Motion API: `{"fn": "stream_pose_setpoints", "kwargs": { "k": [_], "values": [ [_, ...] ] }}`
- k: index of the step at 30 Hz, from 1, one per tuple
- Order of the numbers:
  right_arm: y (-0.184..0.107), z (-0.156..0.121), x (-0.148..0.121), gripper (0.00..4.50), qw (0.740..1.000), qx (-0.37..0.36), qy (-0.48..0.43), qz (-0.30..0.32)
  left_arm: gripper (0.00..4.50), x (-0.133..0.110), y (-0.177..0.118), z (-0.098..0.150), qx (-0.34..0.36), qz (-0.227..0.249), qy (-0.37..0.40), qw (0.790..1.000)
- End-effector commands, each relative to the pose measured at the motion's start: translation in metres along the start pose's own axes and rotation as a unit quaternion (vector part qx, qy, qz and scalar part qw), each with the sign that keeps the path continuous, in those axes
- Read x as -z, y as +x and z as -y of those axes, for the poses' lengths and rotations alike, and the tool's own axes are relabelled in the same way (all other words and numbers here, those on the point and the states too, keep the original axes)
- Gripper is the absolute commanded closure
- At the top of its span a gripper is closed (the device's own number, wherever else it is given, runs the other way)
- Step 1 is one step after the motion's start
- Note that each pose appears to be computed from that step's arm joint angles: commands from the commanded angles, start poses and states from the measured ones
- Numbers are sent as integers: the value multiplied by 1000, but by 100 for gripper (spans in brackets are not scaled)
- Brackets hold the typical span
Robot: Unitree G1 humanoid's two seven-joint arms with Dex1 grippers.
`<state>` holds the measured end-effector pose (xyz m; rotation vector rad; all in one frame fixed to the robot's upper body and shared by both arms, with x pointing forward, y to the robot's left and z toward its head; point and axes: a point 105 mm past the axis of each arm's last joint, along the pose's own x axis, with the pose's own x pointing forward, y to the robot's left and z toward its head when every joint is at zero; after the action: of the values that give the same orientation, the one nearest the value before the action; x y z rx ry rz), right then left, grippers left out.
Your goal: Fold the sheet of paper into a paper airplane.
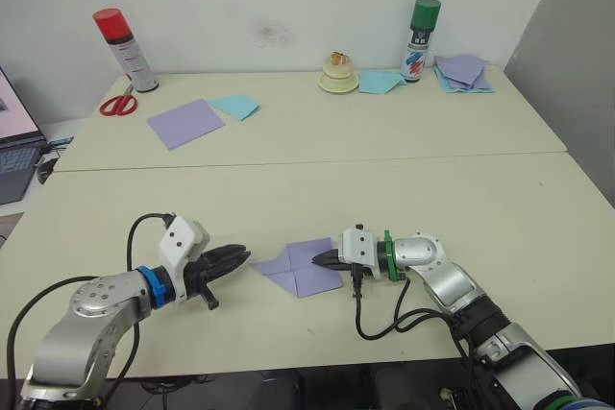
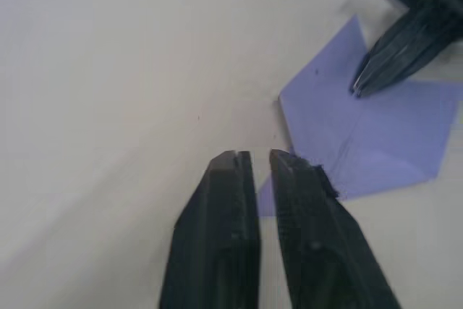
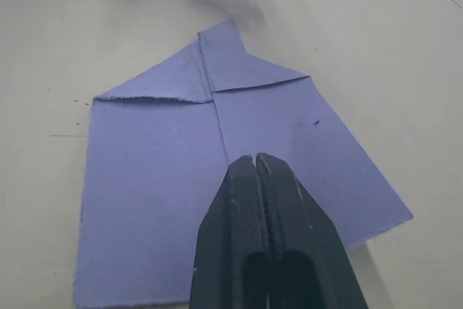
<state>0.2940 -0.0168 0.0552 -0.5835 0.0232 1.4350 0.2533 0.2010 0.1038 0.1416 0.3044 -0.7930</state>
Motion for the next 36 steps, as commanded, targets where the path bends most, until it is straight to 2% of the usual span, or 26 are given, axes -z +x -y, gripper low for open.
{"fn": "stream_pose_setpoints", "kwargs": {
  "k": [1, 5, 8, 11, 19, 22, 27, 33, 36],
  "values": [
    [-1, -4, 13, 450, 1000, -4, 20, -22, 252, -10, -1, 7, 11, 5, 16, 1000],
    [-1, -5, 14, 450, 1000, -4, 21, -23, 125, -6, 10, 10, 5, -3, 34, 999],
    [-2, -5, 14, 450, 1000, -2, 21, -24, 125, -5, 16, 13, 6, 0, 39, 999],
    [-2, -5, 14, 450, 999, -1, 21, -24, 187, -6, 18, 15, 11, 8, 35, 999],
    [-2, -5, 13, 450, 999, -1, 21, -24, 446, -5, 29, 21, 26, 8, 38, 999],
    [-2, -5, 13, 450, 1000, -2, 21, -24, 449, 0, 40, 24, 33, 5, 36, 999],
    [-2, -4, 12, 450, 1000, 2, 21, -24, 449, 20, 55, 30, 42, -32, 48, 997],
    [-3, -5, 12, 450, 999, 4, 26, -24, 449, 47, 57, 38, 56, -71, 40, 995],
    [-3, -6, 9, 450, 999, 6, 48, -12, 449, 51, 57, 38, 54, -74, 42, 995]
  ]
}}
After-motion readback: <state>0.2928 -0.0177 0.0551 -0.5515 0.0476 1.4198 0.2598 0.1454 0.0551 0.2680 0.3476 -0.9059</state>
